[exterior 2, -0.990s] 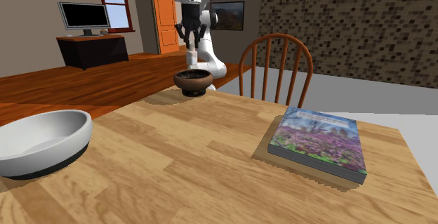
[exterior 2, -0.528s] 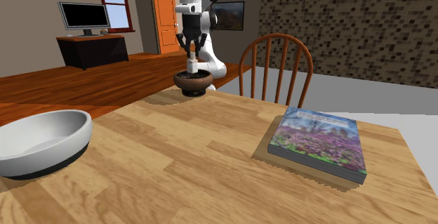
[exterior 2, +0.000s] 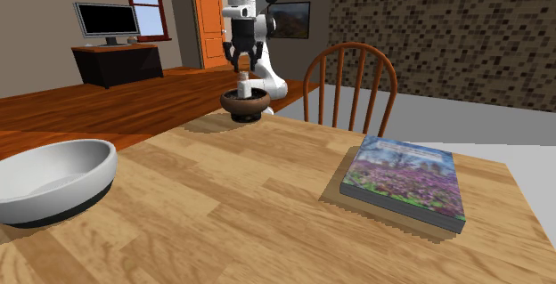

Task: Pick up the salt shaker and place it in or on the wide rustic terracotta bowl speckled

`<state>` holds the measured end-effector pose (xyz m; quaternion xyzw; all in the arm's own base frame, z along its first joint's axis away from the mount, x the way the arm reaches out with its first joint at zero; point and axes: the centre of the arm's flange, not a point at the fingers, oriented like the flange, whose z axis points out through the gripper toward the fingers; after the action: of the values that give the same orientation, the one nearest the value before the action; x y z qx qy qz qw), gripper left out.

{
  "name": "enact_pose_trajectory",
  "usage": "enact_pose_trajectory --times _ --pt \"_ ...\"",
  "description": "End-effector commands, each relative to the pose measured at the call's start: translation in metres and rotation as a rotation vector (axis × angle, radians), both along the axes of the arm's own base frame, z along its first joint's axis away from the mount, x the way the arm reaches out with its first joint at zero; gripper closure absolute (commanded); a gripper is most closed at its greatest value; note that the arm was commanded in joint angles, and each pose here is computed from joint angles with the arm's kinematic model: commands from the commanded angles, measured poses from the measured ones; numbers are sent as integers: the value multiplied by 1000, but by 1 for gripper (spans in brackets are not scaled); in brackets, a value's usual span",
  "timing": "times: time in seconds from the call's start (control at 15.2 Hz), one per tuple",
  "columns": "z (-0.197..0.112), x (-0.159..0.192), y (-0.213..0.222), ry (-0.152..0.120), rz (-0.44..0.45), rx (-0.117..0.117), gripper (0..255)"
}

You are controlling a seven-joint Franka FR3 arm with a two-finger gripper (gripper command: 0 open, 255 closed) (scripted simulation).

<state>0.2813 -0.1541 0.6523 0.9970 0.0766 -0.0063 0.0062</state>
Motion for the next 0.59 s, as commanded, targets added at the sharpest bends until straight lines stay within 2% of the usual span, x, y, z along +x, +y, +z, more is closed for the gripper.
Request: enact_pose_trajectory --times 0.0,0.26,0.53 --pt "0 0 0 0 0 0 0" --pt "0 0 0 0 0 0 0" --pt "50 1 1 0 0 0 0"
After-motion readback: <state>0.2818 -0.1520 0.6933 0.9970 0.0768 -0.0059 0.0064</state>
